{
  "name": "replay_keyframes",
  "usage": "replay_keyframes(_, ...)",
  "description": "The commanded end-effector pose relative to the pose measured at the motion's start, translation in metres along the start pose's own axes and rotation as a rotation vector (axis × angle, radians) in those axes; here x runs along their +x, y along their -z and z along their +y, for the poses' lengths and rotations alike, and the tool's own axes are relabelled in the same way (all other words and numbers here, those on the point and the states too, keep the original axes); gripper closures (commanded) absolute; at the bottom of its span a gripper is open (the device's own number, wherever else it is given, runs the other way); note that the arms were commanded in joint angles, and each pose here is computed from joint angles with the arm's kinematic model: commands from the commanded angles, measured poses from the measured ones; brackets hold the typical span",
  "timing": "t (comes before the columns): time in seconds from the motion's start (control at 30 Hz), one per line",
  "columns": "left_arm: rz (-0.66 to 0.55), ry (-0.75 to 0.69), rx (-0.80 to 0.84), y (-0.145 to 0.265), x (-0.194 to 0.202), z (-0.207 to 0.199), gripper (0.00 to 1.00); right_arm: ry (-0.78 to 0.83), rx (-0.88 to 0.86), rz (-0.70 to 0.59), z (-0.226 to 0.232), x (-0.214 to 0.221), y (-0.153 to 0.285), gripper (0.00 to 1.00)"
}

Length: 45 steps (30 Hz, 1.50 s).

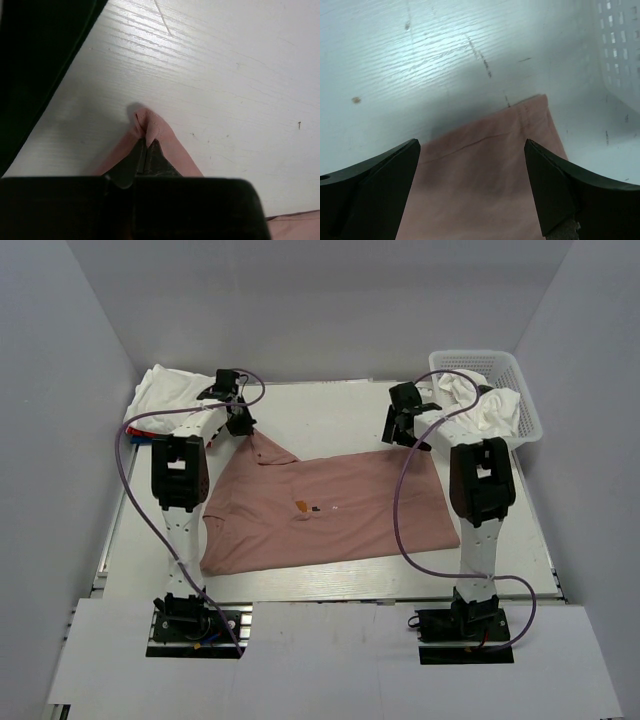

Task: Fold and stack the t-shirts
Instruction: Grap the side of the flattened tshirt furthest away from the robot with both arms

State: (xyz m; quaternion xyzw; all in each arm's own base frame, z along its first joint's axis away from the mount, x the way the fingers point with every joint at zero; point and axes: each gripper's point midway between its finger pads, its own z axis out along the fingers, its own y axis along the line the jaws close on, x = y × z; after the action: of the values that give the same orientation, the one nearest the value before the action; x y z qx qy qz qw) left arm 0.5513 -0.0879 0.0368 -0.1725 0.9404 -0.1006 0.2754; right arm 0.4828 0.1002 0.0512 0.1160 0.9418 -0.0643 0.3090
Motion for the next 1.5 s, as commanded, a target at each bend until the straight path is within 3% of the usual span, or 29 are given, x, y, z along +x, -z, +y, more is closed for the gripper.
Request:
replay_keyframes(0.0,-0.095,-0.014,0.056,0.055,-0.034,-0.018,1.0,-0.034,0.103,-0.077,-0.014,-0.026,-0.004,0.1)
replay_keyframes(0.4,-0.102,-0.021,0.045,0.097,-0.015,-0.012,1.0,-0.06,0.164,-0.066,-0.011,-0.022,-0.036,0.1)
replay_keyframes(0.53,-0.081,-0.002,0.059,0.107,-0.001,-0.01,1.0,-0.057,0.191,-0.033,-0.018,-0.009,-0.037,0.15)
replay_keyframes(0.7,-0.049,0.01,0.053,0.115,0.016,-0.003,1.0,-0.043,0.214,-0.006,-0.025,0.005,-0.032,0.32)
replay_keyframes(0.77,-0.046,0.019,0.052,0.122,0.022,-0.001,1.0,-0.035,0.233,-0.011,-0.03,0.004,-0.025,0.33)
replay_keyframes(0.93,-0.056,0.026,0.082,0.136,0.029,-0.002,1.0,-0.01,0.273,-0.047,-0.04,-0.005,-0.016,0.1)
replay_keyframes(1.1,-0.069,0.025,0.102,0.144,0.029,-0.005,1.0,0.021,0.285,-0.064,-0.04,-0.021,-0.016,0.1)
replay_keyframes(1.23,-0.077,0.024,0.106,0.15,0.029,-0.005,1.0,-0.008,0.275,-0.018,-0.039,-0.002,-0.018,0.1)
replay_keyframes(1.33,-0.077,0.024,0.106,0.15,0.029,-0.005,1.0,-0.039,0.245,0.029,-0.039,0.02,-0.025,0.19)
replay_keyframes(1.43,-0.072,0.023,0.115,0.15,0.03,-0.007,1.0,-0.048,0.225,0.053,-0.037,0.037,-0.031,0.39)
replay_keyframes(1.47,-0.06,0.023,0.119,0.151,0.032,-0.007,1.0,-0.053,0.218,0.053,-0.036,0.037,-0.032,0.53)
